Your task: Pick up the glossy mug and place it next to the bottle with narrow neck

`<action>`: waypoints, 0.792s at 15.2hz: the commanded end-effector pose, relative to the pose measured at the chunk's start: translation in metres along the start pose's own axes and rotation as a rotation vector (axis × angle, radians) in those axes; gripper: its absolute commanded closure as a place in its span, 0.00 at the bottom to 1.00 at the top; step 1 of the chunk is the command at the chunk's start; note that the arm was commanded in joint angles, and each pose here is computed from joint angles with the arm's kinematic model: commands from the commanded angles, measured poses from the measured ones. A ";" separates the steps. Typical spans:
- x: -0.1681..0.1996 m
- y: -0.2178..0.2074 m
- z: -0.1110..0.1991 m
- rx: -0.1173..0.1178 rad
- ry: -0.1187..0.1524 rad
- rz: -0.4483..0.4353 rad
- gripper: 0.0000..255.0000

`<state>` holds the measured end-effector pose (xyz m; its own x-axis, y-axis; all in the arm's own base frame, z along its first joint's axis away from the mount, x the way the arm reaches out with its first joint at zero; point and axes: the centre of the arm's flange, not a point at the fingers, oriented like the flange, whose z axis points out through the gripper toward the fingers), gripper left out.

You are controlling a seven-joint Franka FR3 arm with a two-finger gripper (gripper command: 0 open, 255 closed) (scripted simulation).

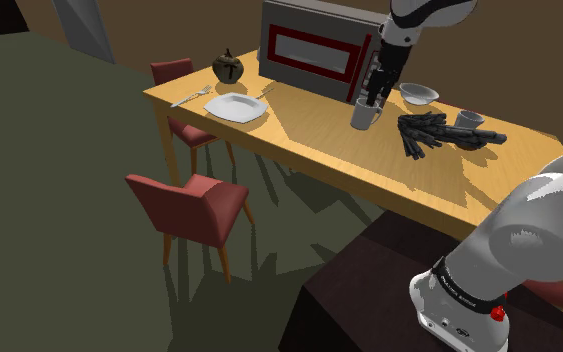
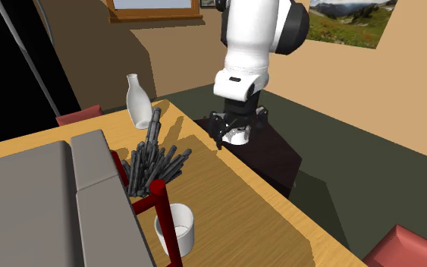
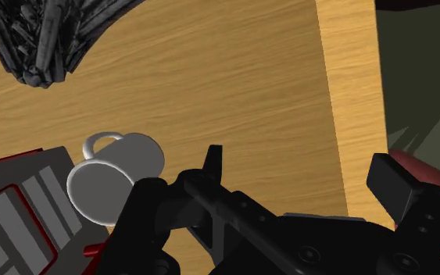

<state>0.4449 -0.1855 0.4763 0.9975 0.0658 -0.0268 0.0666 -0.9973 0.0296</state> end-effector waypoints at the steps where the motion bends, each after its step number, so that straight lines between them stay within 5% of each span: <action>1: 0.016 0.021 0.011 -0.005 -0.002 0.004 0.00; 12: 0.095 0.122 0.078 -0.021 -0.015 0.029 0.00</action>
<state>0.5396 -0.2941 0.4003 0.9985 0.0373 -0.0399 0.0392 -0.9980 0.0501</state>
